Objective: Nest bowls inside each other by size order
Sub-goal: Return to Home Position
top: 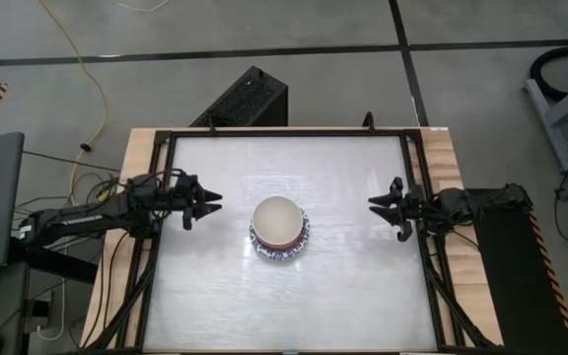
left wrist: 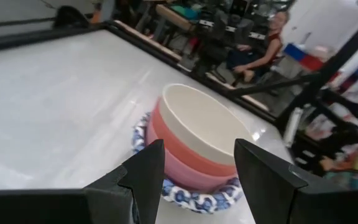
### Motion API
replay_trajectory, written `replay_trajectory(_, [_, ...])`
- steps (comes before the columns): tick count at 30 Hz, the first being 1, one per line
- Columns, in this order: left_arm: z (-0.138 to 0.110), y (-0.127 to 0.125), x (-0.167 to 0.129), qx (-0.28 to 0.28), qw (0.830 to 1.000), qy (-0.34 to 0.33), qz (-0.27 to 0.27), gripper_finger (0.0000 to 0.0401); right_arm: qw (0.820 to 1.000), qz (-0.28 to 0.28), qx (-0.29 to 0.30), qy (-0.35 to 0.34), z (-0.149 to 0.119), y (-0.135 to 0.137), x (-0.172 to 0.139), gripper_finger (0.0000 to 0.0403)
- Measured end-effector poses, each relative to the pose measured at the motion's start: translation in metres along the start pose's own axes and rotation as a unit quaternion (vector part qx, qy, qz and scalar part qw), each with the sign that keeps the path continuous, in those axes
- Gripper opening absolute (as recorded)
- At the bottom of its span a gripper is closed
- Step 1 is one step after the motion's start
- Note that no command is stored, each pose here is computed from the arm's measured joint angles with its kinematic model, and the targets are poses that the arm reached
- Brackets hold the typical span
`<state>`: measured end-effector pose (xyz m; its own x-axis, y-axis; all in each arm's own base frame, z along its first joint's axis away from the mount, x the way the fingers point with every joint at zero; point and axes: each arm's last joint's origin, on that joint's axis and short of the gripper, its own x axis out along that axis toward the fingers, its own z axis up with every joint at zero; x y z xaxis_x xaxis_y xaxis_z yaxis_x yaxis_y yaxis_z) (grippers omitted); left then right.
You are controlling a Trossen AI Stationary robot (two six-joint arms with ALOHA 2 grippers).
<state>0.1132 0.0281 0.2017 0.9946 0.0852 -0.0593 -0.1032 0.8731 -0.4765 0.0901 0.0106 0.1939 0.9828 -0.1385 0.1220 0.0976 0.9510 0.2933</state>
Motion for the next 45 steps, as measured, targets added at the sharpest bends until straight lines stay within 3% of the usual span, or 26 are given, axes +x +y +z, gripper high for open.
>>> replay_trajectory(4, [-0.01, 0.004, 0.001, -0.019, 0.999, 0.011, -0.028, 0.0183, 0.998, 0.051, -0.017, 0.026, -0.003, 0.002, 0.0, 0.0129])
replay_trajectory(8, [-0.016, 0.005, 0.002, -0.026, 0.997, 0.034, -0.057, 0.0183, 0.996, 0.042, -0.041, 0.064, -0.011, 0.0, -0.001, 0.0117])
replay_trajectory(13, [-0.026, 0.01, 0.002, -0.016, 0.998, 0.04, -0.051, 0.0183, 0.996, 0.043, -0.041, 0.061, -0.01, 0.0, -0.001, 0.0111])
replay_trajectory(20, [-0.036, 0.018, 0.003, 0.005, 1.0, 0.015, -0.001, 0.0183, 0.996, 0.043, -0.041, 0.06, -0.01, 0.0, -0.001, 0.0111])
replay_trajectory(33, [-0.041, 0.007, 0.004, 0.042, 0.997, -0.02, 0.056, 0.0183, 0.995, 0.046, -0.074, 0.048, -0.024, -0.004, 0.003, 0.0111])
replay_trajectory(39, [-0.042, 0.006, 0.004, -0.042, 0.996, -0.034, 0.074, 0.0183, 0.999, -0.031, 0.005, 0.026, -0.021, -0.011, 0.005, 0.0112])
replay_trajectory(45, [-0.045, 0.008, 0.004, -0.071, 0.994, -0.024, 0.081, 0.0183, 0.998, -0.05, 0.012, 0.021, -0.02, -0.015, 0.005, 0.0112])
